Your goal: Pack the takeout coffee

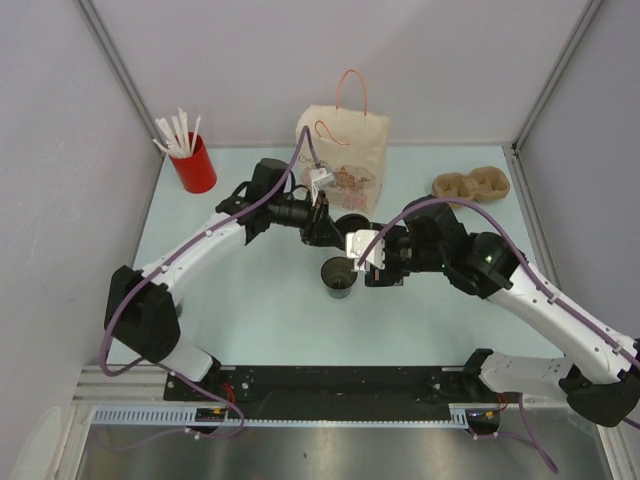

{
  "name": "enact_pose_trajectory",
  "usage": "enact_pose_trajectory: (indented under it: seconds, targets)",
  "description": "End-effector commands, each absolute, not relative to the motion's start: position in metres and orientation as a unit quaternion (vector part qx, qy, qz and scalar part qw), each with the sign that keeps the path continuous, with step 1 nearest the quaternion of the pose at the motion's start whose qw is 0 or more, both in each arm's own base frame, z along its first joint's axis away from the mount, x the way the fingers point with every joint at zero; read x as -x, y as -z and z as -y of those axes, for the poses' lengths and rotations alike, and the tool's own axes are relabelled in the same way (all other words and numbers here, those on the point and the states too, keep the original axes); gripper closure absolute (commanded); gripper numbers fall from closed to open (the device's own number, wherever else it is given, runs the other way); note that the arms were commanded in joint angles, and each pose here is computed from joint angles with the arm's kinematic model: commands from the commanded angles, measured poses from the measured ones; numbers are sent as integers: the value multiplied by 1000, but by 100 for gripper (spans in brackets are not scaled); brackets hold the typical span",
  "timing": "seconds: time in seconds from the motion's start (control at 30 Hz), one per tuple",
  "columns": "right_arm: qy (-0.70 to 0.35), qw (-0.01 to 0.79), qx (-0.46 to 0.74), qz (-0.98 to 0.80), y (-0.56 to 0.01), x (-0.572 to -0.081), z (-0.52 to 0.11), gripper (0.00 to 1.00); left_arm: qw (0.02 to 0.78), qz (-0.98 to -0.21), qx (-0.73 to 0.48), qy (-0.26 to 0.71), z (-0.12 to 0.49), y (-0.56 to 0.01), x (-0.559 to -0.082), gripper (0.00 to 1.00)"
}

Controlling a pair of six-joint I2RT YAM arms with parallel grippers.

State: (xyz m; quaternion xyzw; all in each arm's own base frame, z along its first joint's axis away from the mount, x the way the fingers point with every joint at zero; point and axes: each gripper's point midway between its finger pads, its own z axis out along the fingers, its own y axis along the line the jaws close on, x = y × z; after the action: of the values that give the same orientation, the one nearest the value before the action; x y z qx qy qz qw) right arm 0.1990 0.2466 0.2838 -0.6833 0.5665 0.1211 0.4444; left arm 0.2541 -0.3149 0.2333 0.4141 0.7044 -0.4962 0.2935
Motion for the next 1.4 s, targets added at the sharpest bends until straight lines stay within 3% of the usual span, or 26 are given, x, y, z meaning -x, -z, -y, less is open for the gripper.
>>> enact_pose_trajectory:
  seconds: [0.0, 0.53, 0.8, 0.9, 1.37]
  targets:
    - [-101, 460, 693, -546, -290, -202, -259, 36, 262, -685, -381, 563, 318, -263, -257, 100]
    - [-34, 452, 704, -546, -262, -227, -282, 40, 222, -670, -376, 601, 323, -269, -249, 100]
    - [-11, 452, 699, -553, -253, -238, -282, 50, 209, -661, -377, 614, 322, -273, -244, 100]
    - [-5, 451, 698, -556, -249, -241, -282, 60, 206, -657, -379, 618, 322, -275, -242, 100]
    - [35, 460, 691, -556, -244, -252, -281, 76, 190, -645, -379, 636, 320, -281, -239, 100]
